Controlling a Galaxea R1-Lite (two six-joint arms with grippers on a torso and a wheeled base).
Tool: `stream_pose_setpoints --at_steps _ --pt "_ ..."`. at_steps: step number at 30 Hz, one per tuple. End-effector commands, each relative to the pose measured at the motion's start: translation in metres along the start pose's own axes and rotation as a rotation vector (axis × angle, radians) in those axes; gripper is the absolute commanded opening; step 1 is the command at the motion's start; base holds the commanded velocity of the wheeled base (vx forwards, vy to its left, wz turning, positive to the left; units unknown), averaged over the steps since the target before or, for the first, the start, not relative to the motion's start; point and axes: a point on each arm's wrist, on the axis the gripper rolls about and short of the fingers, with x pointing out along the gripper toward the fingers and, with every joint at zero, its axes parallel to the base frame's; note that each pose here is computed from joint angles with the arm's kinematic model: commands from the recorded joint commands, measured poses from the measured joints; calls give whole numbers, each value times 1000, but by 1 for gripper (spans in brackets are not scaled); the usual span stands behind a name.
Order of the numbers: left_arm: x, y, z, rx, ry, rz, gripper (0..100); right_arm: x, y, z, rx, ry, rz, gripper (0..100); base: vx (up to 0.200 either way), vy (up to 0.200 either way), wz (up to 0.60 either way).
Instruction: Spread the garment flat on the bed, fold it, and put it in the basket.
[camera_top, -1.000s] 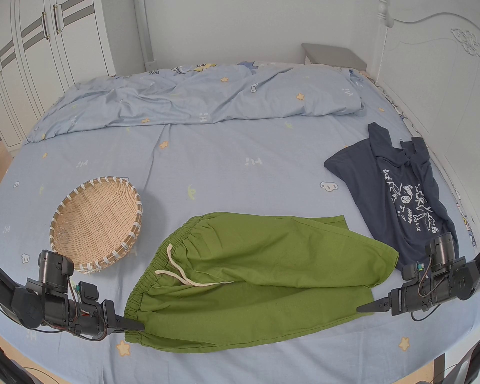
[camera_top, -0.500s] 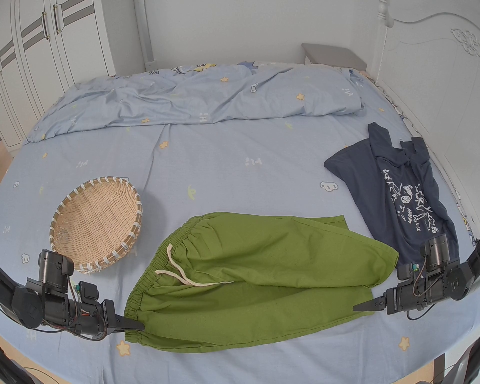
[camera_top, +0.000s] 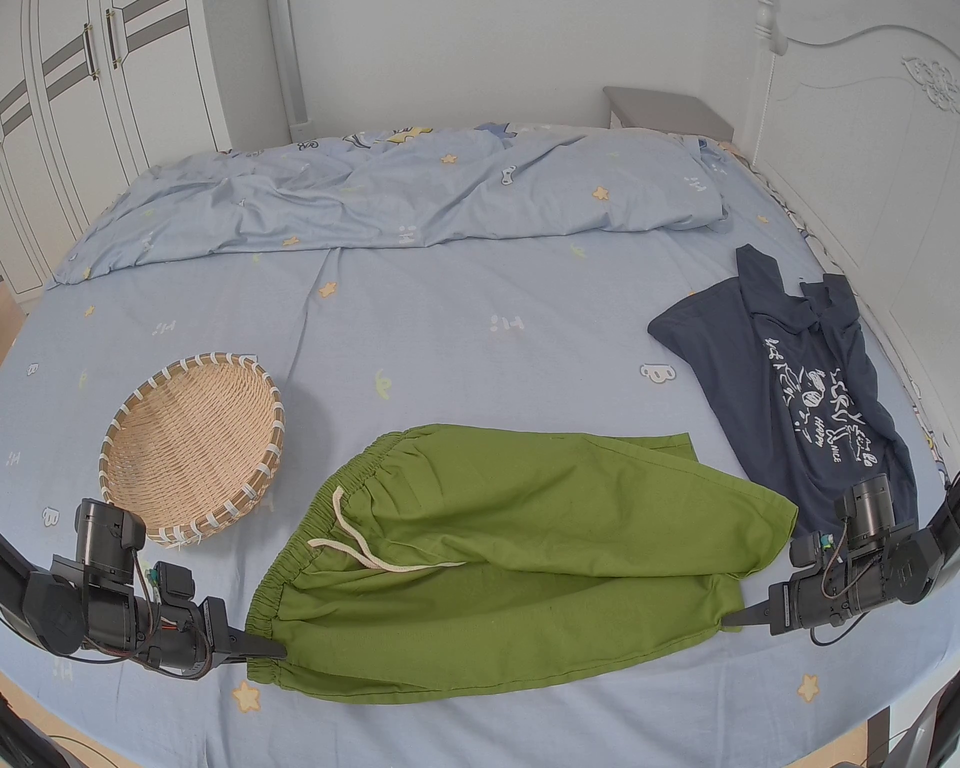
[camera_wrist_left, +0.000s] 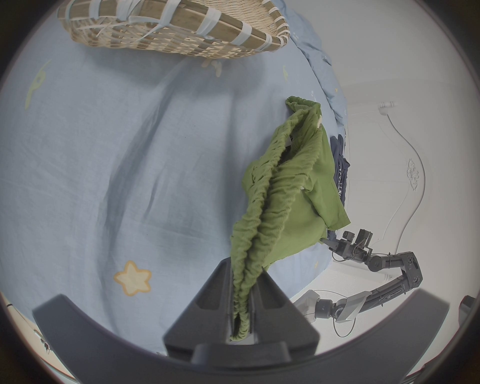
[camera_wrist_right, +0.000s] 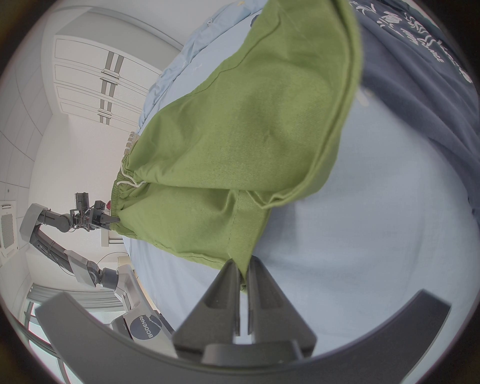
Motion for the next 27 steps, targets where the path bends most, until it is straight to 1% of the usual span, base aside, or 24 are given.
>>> stream_pose_setpoints --at_steps 1,4,8,12,13,15,18,21,24,27 --pt "-4 4 1 -26 -17 9 0 -3 2 -3 6 8 1 0 0 0 0" --pt "-4 8 -1 -36 -13 19 0 -12 10 -12 2 12 2 0 0 0 0" --pt "-4 9 -3 -21 -7 34 0 -20 15 -20 7 25 0 0 0 0 0" --pt "-10 14 -16 -25 51 67 0 -28 22 -31 12 50 5 0 0 0 0" --pt "-11 15 -20 -12 72 76 0 -28 25 -37 7 67 11 0 0 0 0" --pt "-15 22 -22 -8 76 92 0 -28 28 -47 6 96 16 0 0 0 0" --pt "-22 32 -24 13 51 107 0 -27 29 -57 12 132 15 0 0 0 0" --pt "-23 35 -23 26 47 112 0 -27 29 -62 19 147 14 0 0 0 0" --pt "-21 37 -28 23 71 115 0 -29 28 -74 43 178 8 0 0 0 0" --pt "-20 38 -34 32 96 114 0 -28 28 -78 47 193 10 0 0 0 0"
